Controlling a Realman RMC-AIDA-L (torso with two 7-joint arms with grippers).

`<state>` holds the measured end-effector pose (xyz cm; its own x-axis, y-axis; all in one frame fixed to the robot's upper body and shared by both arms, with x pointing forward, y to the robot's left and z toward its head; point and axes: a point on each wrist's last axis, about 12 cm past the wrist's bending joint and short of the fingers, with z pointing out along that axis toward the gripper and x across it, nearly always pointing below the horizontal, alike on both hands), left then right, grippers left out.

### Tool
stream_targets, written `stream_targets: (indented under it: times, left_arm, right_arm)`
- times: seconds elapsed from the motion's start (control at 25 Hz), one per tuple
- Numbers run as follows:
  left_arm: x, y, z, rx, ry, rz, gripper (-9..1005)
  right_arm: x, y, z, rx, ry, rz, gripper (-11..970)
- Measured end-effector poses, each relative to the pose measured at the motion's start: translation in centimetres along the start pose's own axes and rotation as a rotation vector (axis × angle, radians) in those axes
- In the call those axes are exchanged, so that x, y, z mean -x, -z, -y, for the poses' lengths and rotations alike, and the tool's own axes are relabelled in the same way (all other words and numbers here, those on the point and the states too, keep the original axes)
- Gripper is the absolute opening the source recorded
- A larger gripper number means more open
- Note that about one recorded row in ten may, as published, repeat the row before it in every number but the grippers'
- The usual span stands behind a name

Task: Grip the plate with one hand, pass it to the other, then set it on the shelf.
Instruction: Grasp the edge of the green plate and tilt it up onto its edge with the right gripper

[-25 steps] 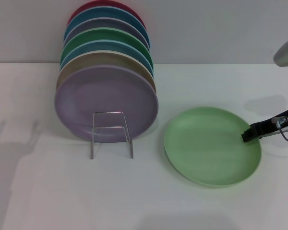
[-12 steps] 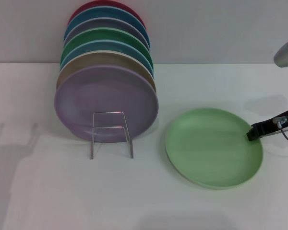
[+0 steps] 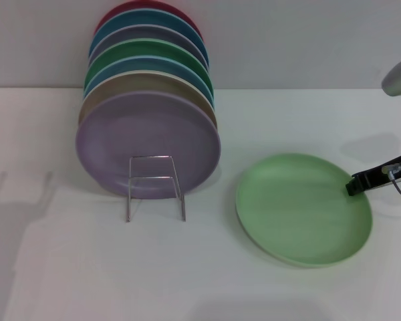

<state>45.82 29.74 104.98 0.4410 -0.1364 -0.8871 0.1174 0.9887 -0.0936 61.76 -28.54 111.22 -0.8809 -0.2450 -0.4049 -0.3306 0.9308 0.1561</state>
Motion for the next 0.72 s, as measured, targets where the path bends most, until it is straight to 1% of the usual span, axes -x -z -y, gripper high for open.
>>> stream_targets:
  times: [0.48, 0.6, 0.64, 0.68, 0.72]
  left_arm:
    - [0.0, 0.1, 0.1, 0.002, 0.003, 0.0, 864]
    - [0.0, 0.1, 0.1, 0.002, 0.004, 0.0, 864]
    - [0.0, 0.0, 0.1, 0.002, 0.005, 0.0, 864]
    - [0.0, 0.0, 0.1, 0.002, 0.005, 0.0, 864]
    - [0.0, 0.0, 0.2, 0.001, 0.006, 0.001, 864]
  right_arm:
    - [0.4, 0.3, -0.1, 0.001, 0.024, 0.03, 47]
    - [0.8, 1.0, -0.2, -0.008, 0.038, 0.054, 43]
    - [1.1, 1.7, -0.3, -0.018, 0.051, 0.082, 42]
    - [1.1, 1.7, -0.3, -0.018, 0.051, 0.082, 40]
    - [1.4, 2.4, -0.4, -0.029, 0.064, 0.111, 39]
